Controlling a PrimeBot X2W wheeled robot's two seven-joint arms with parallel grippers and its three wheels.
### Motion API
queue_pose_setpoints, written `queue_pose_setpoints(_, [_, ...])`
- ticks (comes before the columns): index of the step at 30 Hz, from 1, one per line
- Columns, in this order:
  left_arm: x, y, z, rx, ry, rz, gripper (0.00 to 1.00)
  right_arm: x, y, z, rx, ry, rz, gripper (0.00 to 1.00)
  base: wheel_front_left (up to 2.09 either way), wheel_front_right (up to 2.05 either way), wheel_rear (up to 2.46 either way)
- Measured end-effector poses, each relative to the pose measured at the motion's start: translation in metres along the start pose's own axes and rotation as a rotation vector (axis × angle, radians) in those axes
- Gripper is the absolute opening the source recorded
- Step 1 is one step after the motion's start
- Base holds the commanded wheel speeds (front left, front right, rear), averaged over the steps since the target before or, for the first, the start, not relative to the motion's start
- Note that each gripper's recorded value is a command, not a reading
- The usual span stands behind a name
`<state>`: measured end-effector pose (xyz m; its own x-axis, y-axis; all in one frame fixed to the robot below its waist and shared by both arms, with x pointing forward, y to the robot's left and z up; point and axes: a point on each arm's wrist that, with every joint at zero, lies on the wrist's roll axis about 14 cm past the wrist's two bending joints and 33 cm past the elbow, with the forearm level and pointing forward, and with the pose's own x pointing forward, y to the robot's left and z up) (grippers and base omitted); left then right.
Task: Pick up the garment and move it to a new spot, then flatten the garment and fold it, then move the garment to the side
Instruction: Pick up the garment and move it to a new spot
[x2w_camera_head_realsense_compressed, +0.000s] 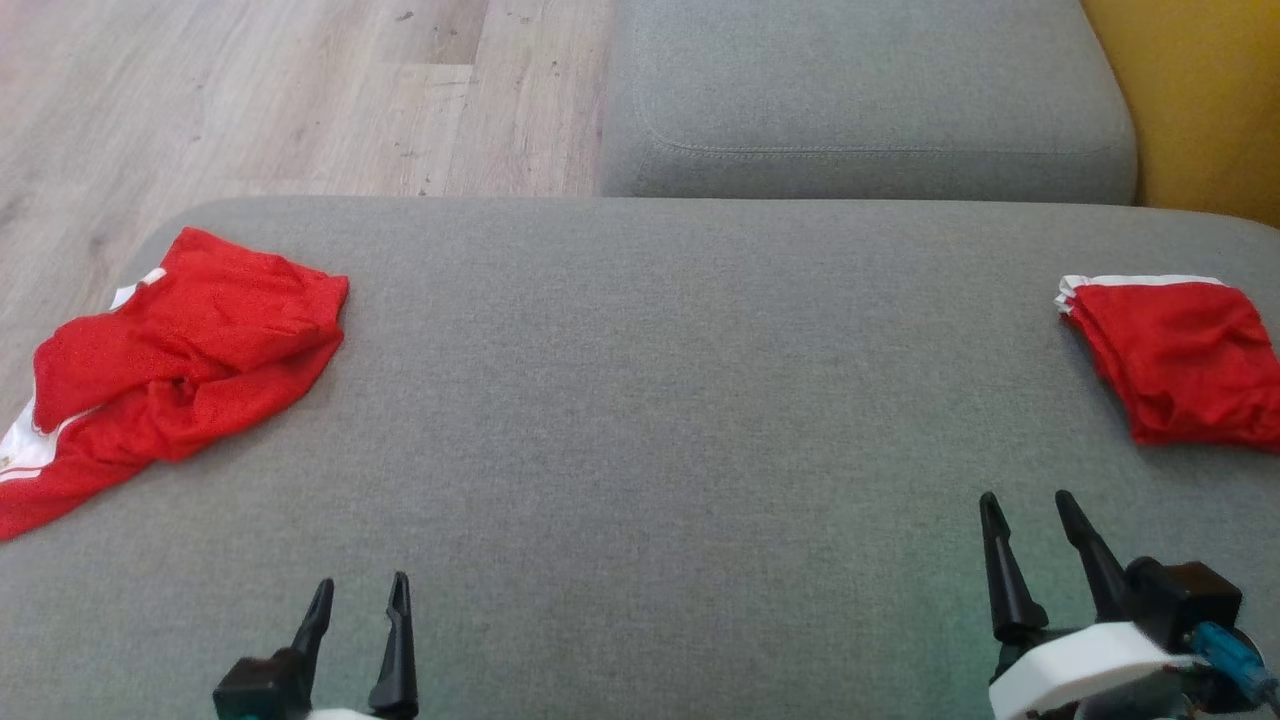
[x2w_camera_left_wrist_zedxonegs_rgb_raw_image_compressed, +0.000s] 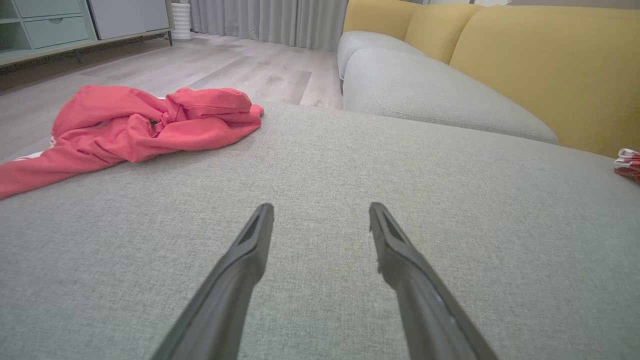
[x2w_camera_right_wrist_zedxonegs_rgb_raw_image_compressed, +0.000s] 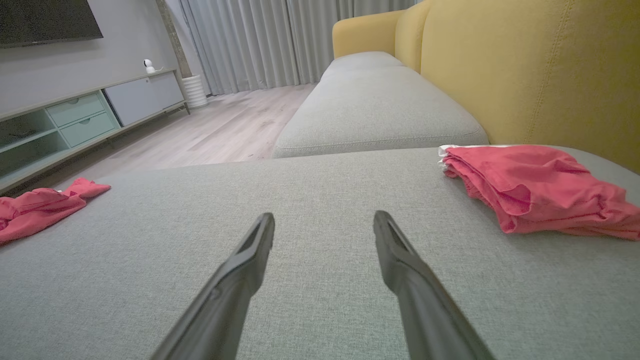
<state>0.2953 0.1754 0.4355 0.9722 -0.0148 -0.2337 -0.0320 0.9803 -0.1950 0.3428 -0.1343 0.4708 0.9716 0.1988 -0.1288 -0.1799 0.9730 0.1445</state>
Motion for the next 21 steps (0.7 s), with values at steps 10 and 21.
queue_pose_setpoints(10, [-0.011,0.013,0.003,-0.019,-0.023,0.053,1.00,0.007,0.017,-0.006,-0.012,0.026,0.057,1.00,0.00,0.00,0.00])
queue_pose_setpoints(21, [-0.070,0.094,0.027,-0.045,-0.140,0.348,1.00,0.033,0.113,-0.017,-0.024,0.073,0.364,1.00,0.00,0.00,0.00])
